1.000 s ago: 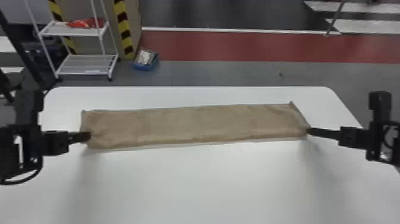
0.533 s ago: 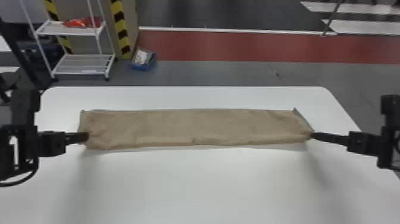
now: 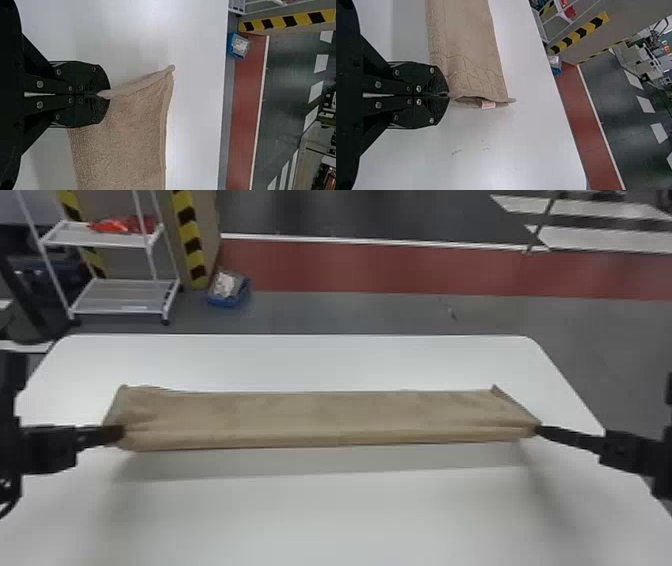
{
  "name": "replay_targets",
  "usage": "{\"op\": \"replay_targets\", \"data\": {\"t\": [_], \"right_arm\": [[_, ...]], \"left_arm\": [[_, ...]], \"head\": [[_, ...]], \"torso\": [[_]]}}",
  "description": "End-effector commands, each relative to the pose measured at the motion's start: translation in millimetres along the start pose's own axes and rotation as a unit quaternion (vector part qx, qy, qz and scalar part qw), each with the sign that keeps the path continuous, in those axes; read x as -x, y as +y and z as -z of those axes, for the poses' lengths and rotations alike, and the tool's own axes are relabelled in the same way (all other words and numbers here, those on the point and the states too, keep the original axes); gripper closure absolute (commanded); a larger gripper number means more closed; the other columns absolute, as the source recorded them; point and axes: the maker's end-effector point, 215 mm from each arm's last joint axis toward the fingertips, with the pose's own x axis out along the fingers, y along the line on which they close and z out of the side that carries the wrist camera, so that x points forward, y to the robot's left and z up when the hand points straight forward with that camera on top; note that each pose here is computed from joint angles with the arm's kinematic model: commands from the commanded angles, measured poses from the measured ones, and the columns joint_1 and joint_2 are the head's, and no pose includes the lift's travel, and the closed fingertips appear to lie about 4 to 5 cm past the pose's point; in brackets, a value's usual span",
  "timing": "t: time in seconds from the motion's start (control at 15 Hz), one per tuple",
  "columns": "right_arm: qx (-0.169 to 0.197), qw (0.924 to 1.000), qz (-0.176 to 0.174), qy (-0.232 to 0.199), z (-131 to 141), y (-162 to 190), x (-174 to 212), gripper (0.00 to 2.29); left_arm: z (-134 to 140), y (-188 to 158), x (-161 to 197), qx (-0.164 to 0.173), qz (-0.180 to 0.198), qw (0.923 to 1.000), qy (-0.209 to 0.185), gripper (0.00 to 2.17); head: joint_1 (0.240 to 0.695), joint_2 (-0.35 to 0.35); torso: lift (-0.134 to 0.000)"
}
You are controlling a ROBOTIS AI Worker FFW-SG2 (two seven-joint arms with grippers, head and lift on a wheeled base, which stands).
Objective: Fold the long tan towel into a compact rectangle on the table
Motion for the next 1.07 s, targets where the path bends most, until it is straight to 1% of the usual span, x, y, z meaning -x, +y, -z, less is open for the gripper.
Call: {"op": "replay_targets", "data": {"t": [0.0, 0.07, 0.13, 0.2, 0.27, 0.33, 0.4, 0.47, 0.53, 0.6, 0.67, 0.8, 0.87, 0.93, 1.0], "right_arm": [[0.000, 0.9999, 0.012, 0.002, 2.8, -13.1, 1.7, 1.77], [0.003, 0.9999, 0.012, 0.006, 5.9, -12.4, -1.1, 1.73], [0.007, 0.9999, 0.009, 0.004, 6.0, -9.7, -4.2, 1.54], [0.008, 0.9999, 0.007, 0.004, 7.5, -6.5, -7.5, 1.52], [0.008, 0.9999, 0.005, 0.007, 9.7, -4.5, -9.1, 1.50], [0.007, 0.9999, 0.003, 0.007, 10.7, -2.7, -10.5, 1.35], [0.007, 1.0000, 0.002, 0.007, 10.6, -2.3, -10.6, 1.20], [0.003, 0.9999, -0.002, 0.010, 17.0, -0.8, -10.7, 0.81], [0.003, 1.0000, -0.002, 0.005, 15.7, -1.8, -8.4, 0.40], [-0.001, 1.0000, -0.003, 0.002, 16.2, -2.5, -6.3, 0.15], [-0.006, 1.0000, -0.001, -0.006, 13.4, -5.5, -1.6, 0.05], [0.005, 0.9995, 0.011, -0.030, -2.6, -5.5, 10.9, 0.06], [0.012, 0.9991, 0.010, -0.039, -9.7, -0.3, 12.7, 0.06], [0.022, 0.9983, 0.002, -0.054, -20.5, 10.1, 12.6, 0.06], [0.026, 0.9975, -0.010, -0.064, -25.0, 22.0, 8.9, 0.06]], "left_arm": [[5.6, -1.7, 0.3, 0.000, 0.000, 1.0000, 0.009, 1.28], [9.3, -3.5, -0.7, 0.000, 0.002, 0.9999, 0.012, 1.28], [14.5, -6.8, -2.3, 0.001, 0.004, 0.9999, 0.016, 1.24], [16.4, -9.1, -3.5, 0.001, 0.006, 0.9999, 0.014, 1.03], [18.1, -10.2, -4.3, 0.001, 0.007, 0.9999, 0.012, 0.89], [14.6, -10.2, -4.6, 0.001, 0.007, 1.0000, 0.005, 0.49], [11.8, -8.0, -5.6, -0.001, 0.004, 1.0000, -0.002, 0.27], [7.2, -4.3, -7.2, -0.004, 0.000, 0.9999, -0.012, 0.12], [4.6, 0.1, -7.8, -0.003, -0.004, 0.9998, -0.017, 0.12], [-0.1, 2.2, -8.0, -0.004, -0.006, 0.9996, -0.026, 0.11], [-4.7, 6.0, -8.6, -0.007, -0.012, 0.9993, -0.035, 0.11], [-6.2, 11.2, -9.8, -0.005, -0.017, 0.9992, -0.037, 0.12], [-6.3, 12.8, -11.9, -0.004, -0.019, 0.9992, -0.035, 0.12], [-5.8, 13.5, -15.4, -0.007, -0.021, 0.9992, -0.033, 0.13], [-7.7, 12.2, -19.6, -0.009, -0.020, 0.9991, -0.035, 0.15]], "head": [[0.695, -0.100], [0.695, -0.111], [0.695, -0.116], [0.695, -0.119], [0.695, -0.120], [0.695, -0.120], [0.695, -0.118], [0.695, -0.117], [0.695, -0.114], [0.695, -0.109], [0.695, -0.106], [0.695, -0.102], [0.695, -0.103], [0.695, -0.104], [0.695, -0.103]], "torso": [[-0.128], [-0.128], [-0.128], [-0.128], [-0.128], [-0.128], [-0.128], [-0.128], [-0.128], [-0.128], [-0.128], [-0.128], [-0.128], [-0.128], [-0.128]]}}
